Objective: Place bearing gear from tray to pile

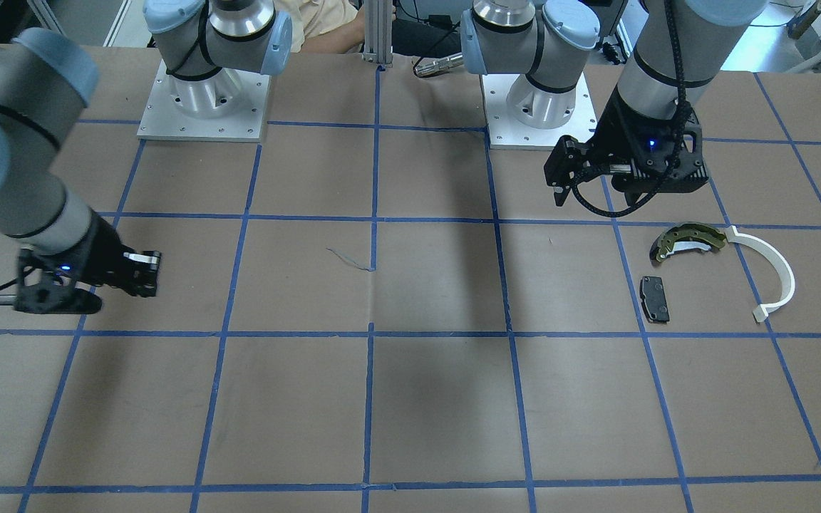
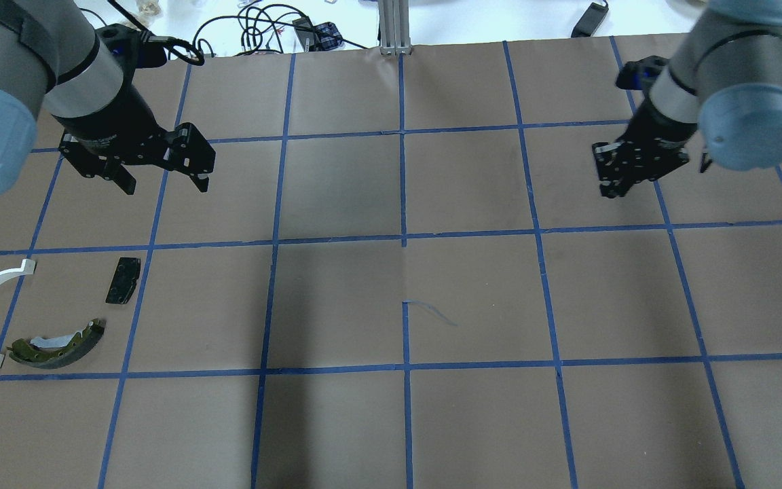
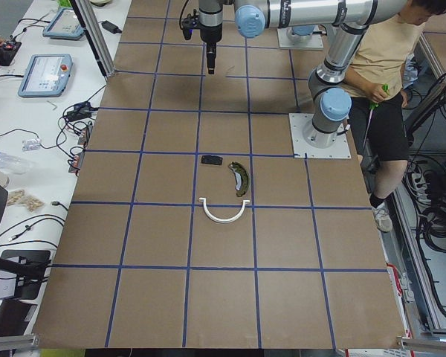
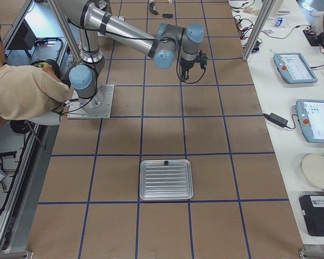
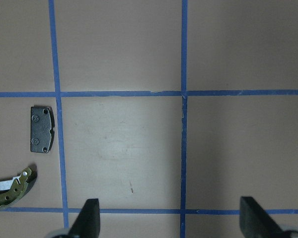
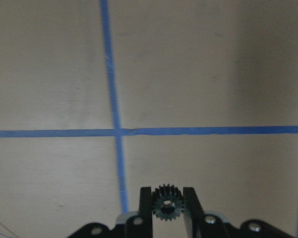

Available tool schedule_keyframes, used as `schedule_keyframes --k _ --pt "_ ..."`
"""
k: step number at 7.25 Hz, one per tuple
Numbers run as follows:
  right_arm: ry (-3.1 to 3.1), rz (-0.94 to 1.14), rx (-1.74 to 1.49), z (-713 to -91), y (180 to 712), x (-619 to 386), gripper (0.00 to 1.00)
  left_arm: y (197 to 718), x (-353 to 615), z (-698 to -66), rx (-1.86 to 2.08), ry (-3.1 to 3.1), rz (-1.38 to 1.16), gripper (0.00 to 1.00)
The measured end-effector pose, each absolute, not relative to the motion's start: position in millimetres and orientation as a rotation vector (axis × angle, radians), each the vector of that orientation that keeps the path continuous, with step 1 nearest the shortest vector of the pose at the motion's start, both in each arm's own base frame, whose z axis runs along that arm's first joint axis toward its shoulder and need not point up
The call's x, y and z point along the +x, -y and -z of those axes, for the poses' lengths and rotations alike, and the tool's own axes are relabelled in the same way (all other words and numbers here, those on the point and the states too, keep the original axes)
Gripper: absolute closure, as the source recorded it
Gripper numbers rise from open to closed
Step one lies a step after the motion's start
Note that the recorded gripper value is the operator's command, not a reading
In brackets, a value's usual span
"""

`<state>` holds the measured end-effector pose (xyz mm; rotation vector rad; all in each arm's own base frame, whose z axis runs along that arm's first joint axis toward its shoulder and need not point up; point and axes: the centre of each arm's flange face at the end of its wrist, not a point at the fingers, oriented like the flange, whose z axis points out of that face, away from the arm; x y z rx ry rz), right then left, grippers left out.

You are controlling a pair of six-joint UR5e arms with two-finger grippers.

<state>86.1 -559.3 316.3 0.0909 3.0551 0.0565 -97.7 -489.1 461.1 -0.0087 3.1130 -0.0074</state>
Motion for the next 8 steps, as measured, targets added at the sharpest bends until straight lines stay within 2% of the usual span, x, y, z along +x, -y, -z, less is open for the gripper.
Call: schedule_keyframes --k 3,4,5,6,8 --pt "-3.016 0.013 0.357 -263 529 291 0.92 489 -97 -461 -0.010 -3.112 0.006 0.00" --pt "-3.007 0.002 0.418 -243 511 335 0.83 489 -97 -461 -0.011 -3.112 0.005 0.00" --pt "-2.997 0.005 0.444 -227 502 362 0.49 490 -97 -461 -0.012 -3.113 0.006 0.00" --pt "-2.993 0.010 0.451 -217 498 375 0.04 491 -94 -462 -0.019 -3.112 0.007 0.00" --pt "-3.020 0.036 0.357 -213 503 373 0.00 493 -86 -464 -0.043 -3.111 0.014 0.00"
